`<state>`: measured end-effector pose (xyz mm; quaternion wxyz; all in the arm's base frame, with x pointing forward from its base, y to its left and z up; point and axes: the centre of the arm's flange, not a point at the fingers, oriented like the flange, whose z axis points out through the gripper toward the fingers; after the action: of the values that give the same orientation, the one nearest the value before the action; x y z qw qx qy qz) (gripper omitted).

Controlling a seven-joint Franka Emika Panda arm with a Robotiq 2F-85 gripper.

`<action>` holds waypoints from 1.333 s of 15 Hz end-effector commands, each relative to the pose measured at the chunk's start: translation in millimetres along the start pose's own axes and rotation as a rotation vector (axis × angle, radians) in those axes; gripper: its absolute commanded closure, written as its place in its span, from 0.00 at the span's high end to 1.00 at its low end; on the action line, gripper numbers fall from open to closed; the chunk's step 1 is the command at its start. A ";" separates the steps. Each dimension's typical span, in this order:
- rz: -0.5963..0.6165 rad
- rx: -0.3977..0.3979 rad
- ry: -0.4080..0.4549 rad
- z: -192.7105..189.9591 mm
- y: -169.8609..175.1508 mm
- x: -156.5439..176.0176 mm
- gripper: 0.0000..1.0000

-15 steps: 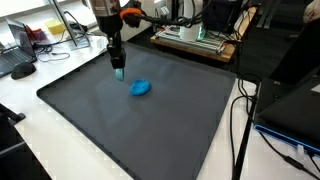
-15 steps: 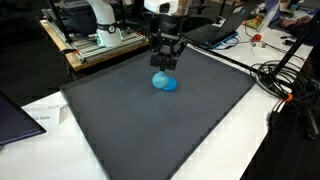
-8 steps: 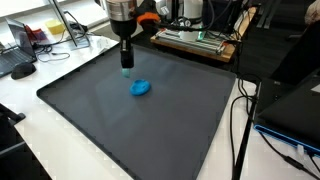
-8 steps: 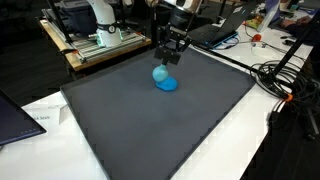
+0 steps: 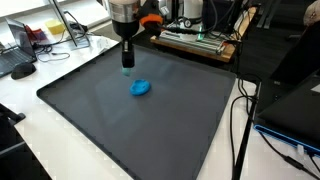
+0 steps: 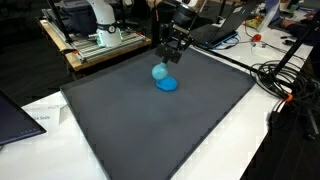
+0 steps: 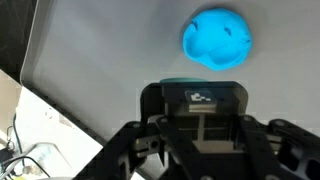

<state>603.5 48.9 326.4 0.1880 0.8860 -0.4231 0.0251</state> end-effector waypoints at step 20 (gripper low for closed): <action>-0.235 -0.436 0.199 -12.2 -150.9 -52.3 0.22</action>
<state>655.1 163.1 292.5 0.3732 0.8688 -0.3253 -0.0043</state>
